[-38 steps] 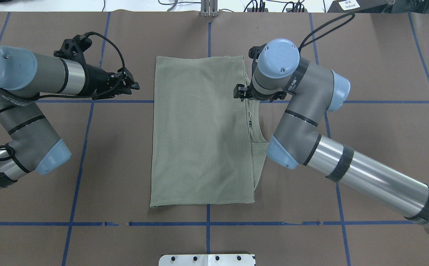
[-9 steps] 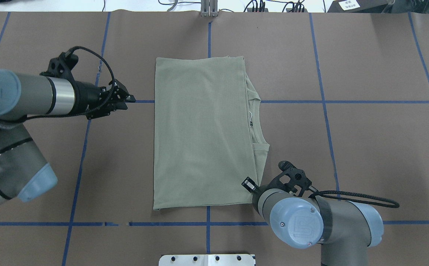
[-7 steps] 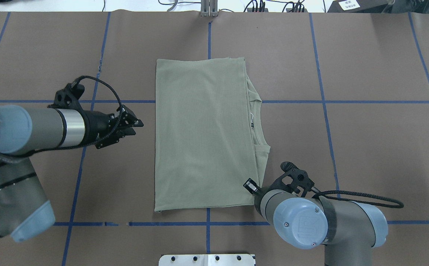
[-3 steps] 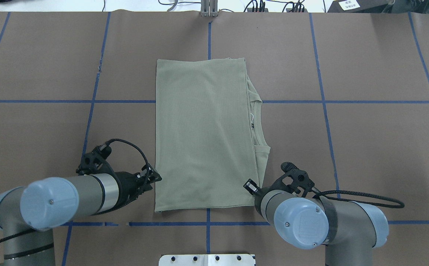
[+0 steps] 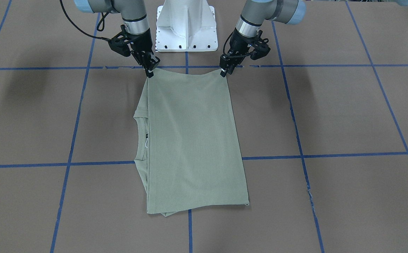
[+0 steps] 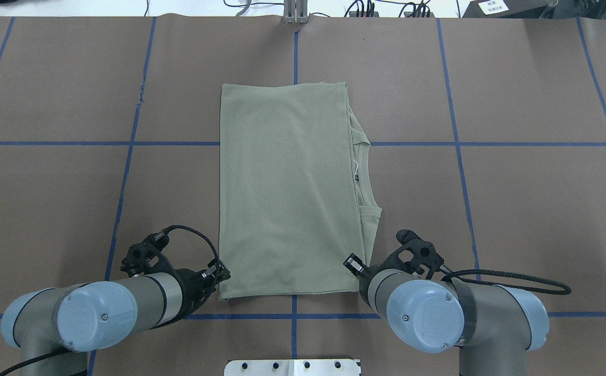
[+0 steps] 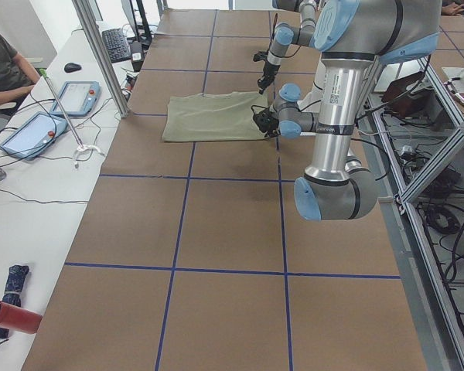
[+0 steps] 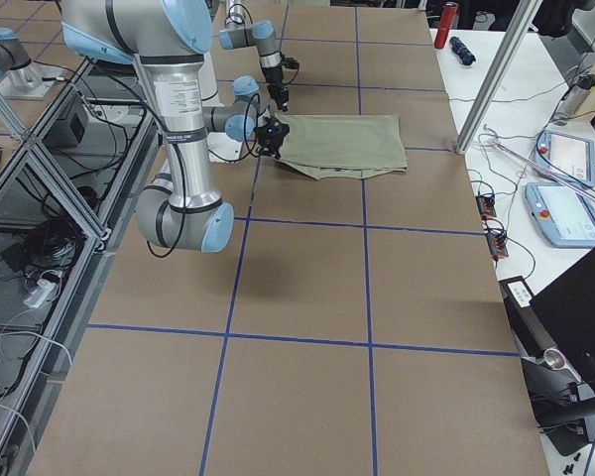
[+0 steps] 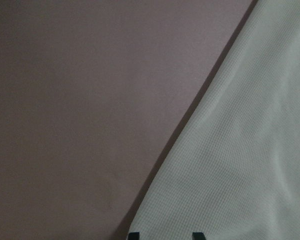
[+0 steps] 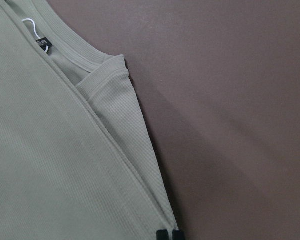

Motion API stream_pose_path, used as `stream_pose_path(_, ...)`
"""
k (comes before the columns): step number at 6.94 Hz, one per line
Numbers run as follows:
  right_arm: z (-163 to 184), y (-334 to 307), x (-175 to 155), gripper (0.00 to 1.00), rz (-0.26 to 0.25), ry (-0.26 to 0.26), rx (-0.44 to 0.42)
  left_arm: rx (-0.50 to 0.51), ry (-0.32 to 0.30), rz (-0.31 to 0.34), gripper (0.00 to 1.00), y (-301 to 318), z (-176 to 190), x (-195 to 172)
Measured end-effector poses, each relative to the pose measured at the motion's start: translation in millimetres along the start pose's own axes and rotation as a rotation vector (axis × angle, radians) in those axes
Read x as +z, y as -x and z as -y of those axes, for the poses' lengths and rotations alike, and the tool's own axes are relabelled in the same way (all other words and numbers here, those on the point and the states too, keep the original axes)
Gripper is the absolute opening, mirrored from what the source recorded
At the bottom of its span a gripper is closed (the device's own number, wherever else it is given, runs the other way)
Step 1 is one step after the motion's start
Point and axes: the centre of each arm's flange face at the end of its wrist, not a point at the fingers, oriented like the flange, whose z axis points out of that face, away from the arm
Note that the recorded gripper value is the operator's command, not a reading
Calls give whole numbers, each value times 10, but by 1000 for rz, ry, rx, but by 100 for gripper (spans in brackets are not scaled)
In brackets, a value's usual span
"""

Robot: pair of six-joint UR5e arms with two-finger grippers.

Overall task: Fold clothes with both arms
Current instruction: 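Move the left gripper to the shirt corner nearest the robot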

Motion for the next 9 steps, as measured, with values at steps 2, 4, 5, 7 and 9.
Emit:
stream_pose_path(2,0,5,-15,0,3,2,1,7,6,13,47,53,-60,46)
stream_pose_path(4,0,8,-22,0,4,2,1,8,9,15,47,57,-77,50)
stream_pose_path(5,0,9,-25,0,5,2,1,9,12,16,46,64,-103,54)
stream_pose_path(7,-1,17,-48,0,9,5,2,17,23,26,37,100,-192,87)
stream_pose_path(9,-1,19,-56,0,10,5,2,13,31,23,0,73,-245,93)
